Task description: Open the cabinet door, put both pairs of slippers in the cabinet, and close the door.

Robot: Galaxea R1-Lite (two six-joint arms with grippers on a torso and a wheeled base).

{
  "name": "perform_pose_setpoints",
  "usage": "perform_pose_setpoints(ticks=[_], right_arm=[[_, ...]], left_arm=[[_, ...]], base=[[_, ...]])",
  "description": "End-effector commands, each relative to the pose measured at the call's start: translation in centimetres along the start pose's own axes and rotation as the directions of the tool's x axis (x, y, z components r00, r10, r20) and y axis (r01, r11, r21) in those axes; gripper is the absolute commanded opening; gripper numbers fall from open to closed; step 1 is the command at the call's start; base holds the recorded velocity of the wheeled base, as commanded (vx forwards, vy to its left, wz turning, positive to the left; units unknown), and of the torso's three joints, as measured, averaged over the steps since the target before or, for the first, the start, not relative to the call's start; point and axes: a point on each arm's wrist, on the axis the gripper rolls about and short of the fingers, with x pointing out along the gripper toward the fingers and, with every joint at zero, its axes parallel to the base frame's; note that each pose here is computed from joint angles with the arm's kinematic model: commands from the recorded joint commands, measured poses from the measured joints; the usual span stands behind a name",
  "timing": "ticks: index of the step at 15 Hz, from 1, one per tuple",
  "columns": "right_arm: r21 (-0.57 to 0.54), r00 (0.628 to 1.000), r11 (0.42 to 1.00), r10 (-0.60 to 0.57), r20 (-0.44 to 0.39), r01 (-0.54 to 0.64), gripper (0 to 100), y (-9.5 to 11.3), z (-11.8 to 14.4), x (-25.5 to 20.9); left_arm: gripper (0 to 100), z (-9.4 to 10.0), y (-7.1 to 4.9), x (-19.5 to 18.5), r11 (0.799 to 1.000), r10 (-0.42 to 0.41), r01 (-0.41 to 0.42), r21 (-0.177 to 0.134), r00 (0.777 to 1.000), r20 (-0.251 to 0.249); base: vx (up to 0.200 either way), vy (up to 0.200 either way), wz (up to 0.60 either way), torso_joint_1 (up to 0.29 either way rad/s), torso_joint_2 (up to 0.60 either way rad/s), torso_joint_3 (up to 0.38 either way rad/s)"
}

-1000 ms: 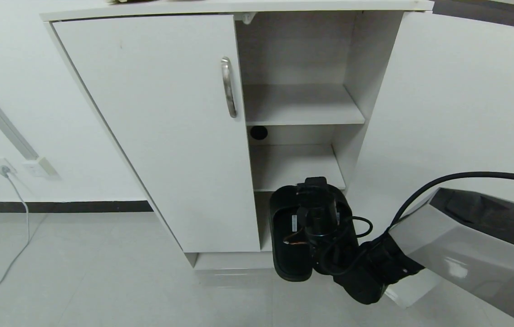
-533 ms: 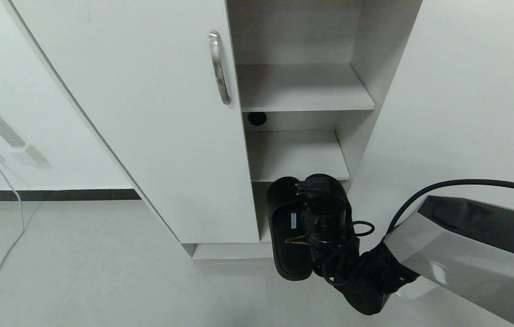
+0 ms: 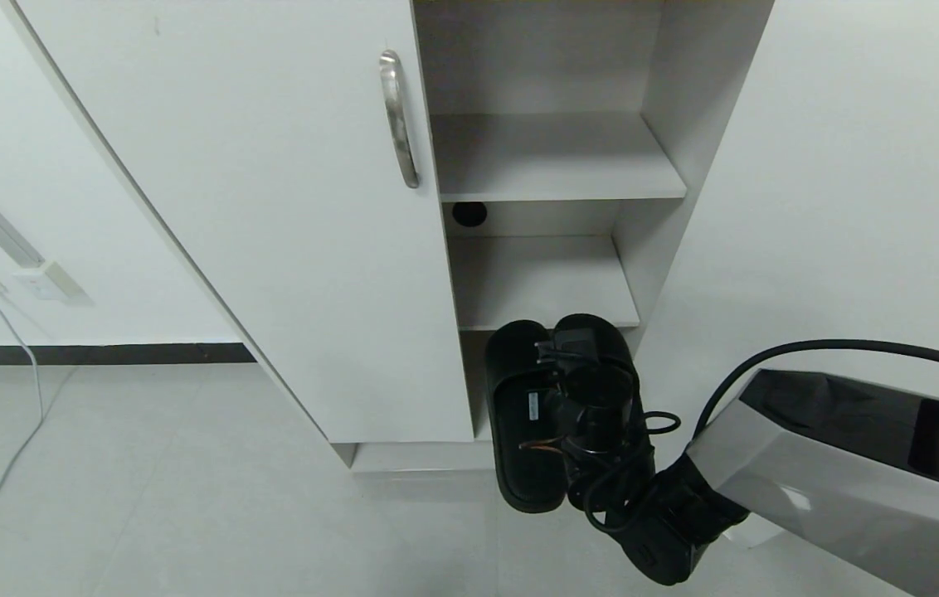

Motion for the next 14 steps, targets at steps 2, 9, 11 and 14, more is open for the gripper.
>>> perform_pose_setpoints(ticks=[2, 9, 11, 14], right_arm=[[-0.002, 1.0, 1.0, 0.001, -0.002, -0.001, 0, 0.1, -0.2, 0.0], [0.008, 1.0, 1.0, -0.003, 0.011, 0.003, 0, 0.0, -0.2, 0.1], [0.008, 1.0, 1.0, -0.001, 0.013, 0.001, 0, 0.1, -0.1, 0.1], [0.014, 1.0, 1.0, -0.011, 0.023, 0.011, 0, -0.2, 0.2, 1.1]], left_arm=[[0, 0.0, 0.0, 0.0, 1.0, 0.0, 0.0, -0.001, 1.0, -0.001], [0, 0.0, 0.0, 0.0, 1.0, 0.0, 0.0, -0.002, 1.0, -0.003], [0, 0.0, 0.0, 0.0, 1.0, 0.0, 0.0, -0.002, 1.0, 0.001], [0, 0.0, 0.0, 0.0, 1.0, 0.0, 0.0, -0.002, 1.0, -0.003]], base=[[0.0, 0.0, 0.0, 0.0, 0.0, 0.0], [0.171, 0.0, 0.0, 0.001, 0.0, 0.001], [0.2, 0.0, 0.0, 0.005, 0.0, -0.002], [0.0, 0.0, 0.0, 0.0, 0.0, 0.0]])
